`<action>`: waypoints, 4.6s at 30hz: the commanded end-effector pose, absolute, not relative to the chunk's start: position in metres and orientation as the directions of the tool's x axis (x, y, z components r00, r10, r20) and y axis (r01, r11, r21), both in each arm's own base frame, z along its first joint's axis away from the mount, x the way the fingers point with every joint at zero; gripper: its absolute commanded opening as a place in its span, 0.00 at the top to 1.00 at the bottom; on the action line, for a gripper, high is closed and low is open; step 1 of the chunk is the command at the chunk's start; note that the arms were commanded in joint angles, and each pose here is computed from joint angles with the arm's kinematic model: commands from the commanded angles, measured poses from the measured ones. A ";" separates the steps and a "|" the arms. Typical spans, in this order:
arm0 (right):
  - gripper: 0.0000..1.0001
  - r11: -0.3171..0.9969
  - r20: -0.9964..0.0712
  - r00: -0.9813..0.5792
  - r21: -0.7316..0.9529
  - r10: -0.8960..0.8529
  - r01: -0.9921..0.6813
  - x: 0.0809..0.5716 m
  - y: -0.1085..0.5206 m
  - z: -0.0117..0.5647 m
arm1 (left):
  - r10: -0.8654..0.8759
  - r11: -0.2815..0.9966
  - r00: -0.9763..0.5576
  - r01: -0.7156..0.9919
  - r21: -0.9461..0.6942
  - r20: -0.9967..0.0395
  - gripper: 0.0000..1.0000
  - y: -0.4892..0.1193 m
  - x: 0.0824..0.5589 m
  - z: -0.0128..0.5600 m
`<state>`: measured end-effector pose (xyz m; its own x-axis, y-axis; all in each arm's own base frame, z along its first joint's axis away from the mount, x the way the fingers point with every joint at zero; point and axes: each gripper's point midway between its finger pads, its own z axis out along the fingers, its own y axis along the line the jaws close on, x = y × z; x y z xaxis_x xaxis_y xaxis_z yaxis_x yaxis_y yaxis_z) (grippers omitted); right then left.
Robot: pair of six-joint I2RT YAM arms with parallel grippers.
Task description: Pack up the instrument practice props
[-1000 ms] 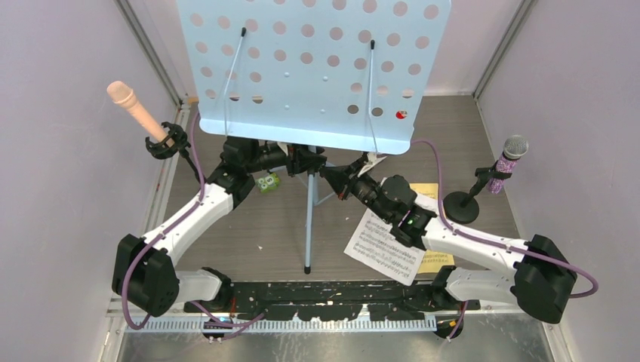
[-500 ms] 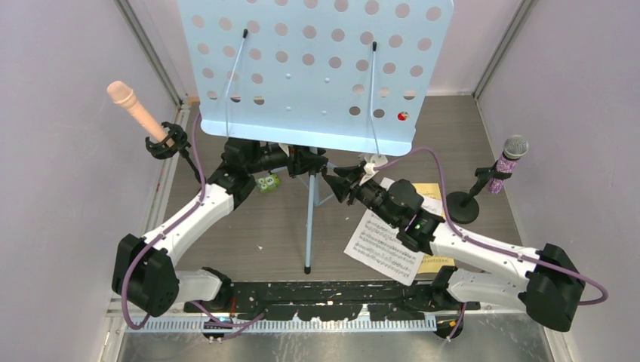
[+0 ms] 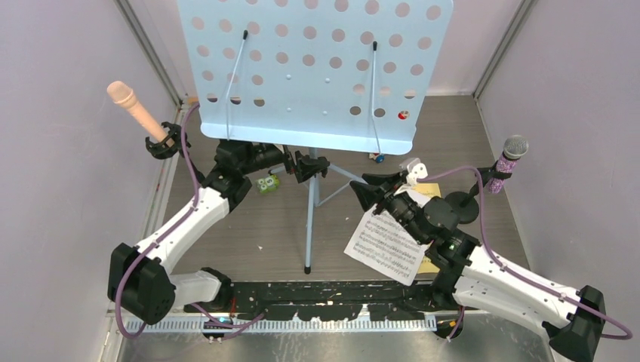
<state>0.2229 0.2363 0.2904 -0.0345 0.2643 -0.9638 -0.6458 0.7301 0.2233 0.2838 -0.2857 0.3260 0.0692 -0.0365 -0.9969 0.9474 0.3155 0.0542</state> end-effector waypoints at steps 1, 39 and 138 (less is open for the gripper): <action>0.50 0.750 -0.955 -0.054 0.264 0.293 -0.607 0.221 0.224 0.288 | -0.106 0.324 0.166 0.938 0.123 -0.980 0.01 -0.284 0.280 0.361; 0.41 0.552 -0.886 0.111 0.178 0.450 -0.815 0.232 0.304 0.370 | -0.231 0.480 0.108 0.877 -0.017 -0.967 0.01 -0.229 0.221 0.310; 1.00 -0.141 -0.898 -0.023 -0.044 0.439 -0.989 0.244 0.349 0.413 | -0.129 0.542 -0.064 0.831 -0.124 -0.990 0.89 -0.260 0.233 0.207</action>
